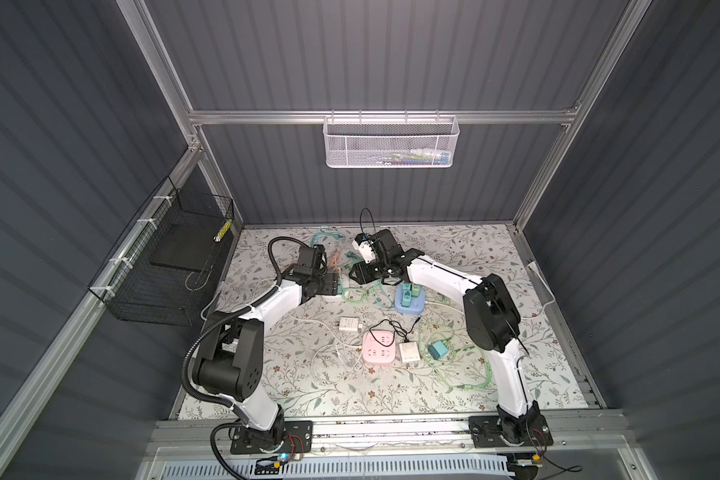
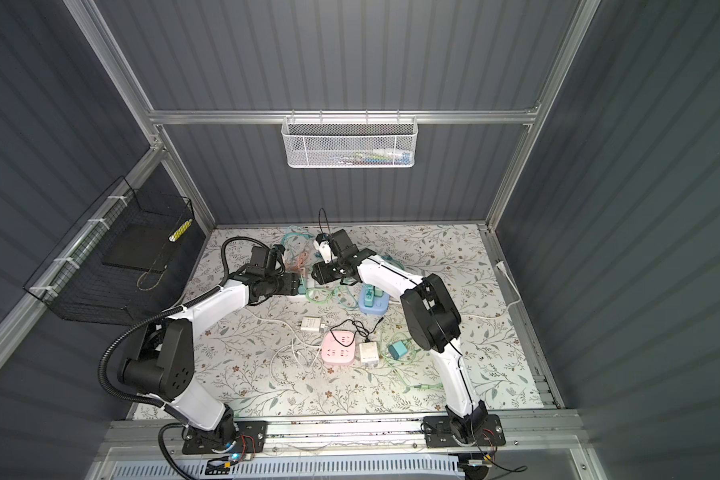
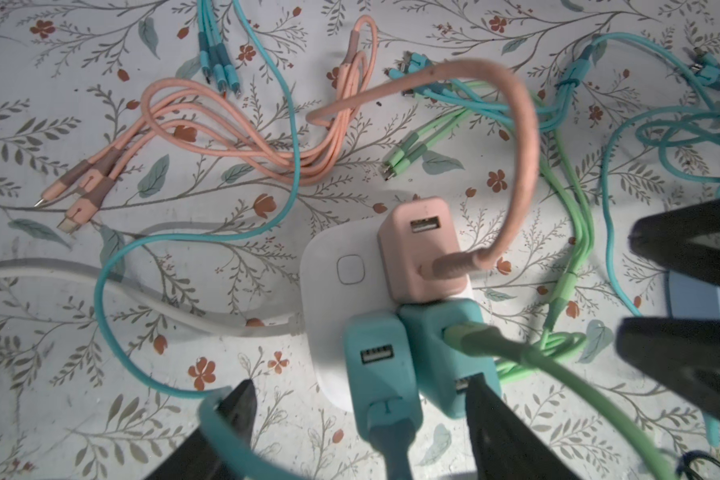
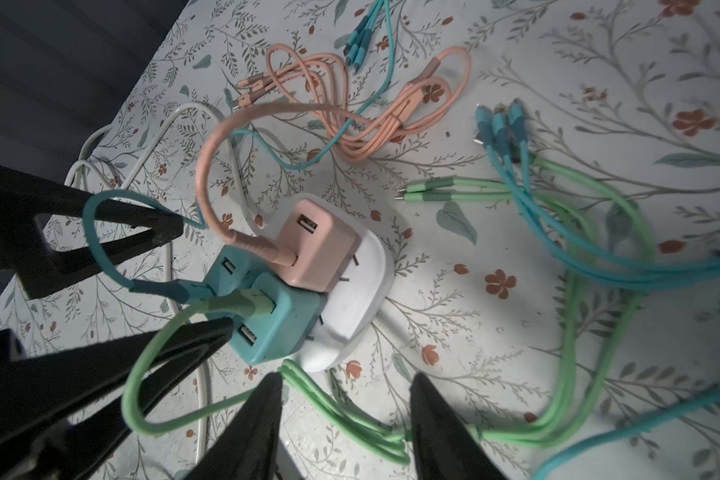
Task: Pull the plug off the socket
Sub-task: 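Move both grippers over the white hub holding pink and teal chargers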
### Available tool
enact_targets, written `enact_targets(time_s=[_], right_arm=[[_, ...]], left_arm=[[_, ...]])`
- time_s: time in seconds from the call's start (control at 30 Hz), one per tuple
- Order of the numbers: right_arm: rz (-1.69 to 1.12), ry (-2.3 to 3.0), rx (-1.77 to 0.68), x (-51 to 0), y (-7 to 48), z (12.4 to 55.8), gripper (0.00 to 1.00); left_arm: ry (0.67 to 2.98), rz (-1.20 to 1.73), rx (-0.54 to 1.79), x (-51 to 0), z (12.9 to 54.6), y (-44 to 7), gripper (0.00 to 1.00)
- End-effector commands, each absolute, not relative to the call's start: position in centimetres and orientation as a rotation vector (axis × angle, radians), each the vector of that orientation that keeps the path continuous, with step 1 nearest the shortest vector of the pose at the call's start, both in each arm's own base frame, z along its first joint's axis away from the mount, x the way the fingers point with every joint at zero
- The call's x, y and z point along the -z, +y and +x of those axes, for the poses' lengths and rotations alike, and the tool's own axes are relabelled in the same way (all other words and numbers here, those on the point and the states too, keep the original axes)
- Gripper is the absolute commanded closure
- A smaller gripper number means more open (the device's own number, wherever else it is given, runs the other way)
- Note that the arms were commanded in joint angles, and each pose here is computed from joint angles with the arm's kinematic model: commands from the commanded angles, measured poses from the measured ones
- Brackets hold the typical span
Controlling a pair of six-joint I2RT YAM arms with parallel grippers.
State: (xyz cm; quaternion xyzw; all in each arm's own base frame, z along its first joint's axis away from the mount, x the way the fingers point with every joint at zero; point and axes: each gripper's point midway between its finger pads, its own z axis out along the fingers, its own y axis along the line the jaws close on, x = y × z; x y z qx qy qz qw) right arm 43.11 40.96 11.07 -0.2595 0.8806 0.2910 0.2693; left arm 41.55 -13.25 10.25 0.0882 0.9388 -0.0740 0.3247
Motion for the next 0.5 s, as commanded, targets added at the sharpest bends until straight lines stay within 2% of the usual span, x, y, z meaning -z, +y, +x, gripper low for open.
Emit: enact_targets(time_s=[0.0, 0.37, 0.47], right_arm=[[-0.699, 2.417, -0.88, -11.1, 41.5, 42.6, 0.51], [-0.66, 2.496, -0.981, -9.5, 41.6, 41.9, 0.53], [-0.623, 2.547, -1.001, -8.7, 41.0, 41.7, 0.56]], left_arm=[[2.422, 0.319, 0.233, -10.9, 42.8, -14.2, 0.22], [2.421, 0.393, 0.426, -10.8, 40.7, -16.5, 0.44], [2.43, 0.367, 0.451, -10.7, 40.0, -16.5, 0.47]])
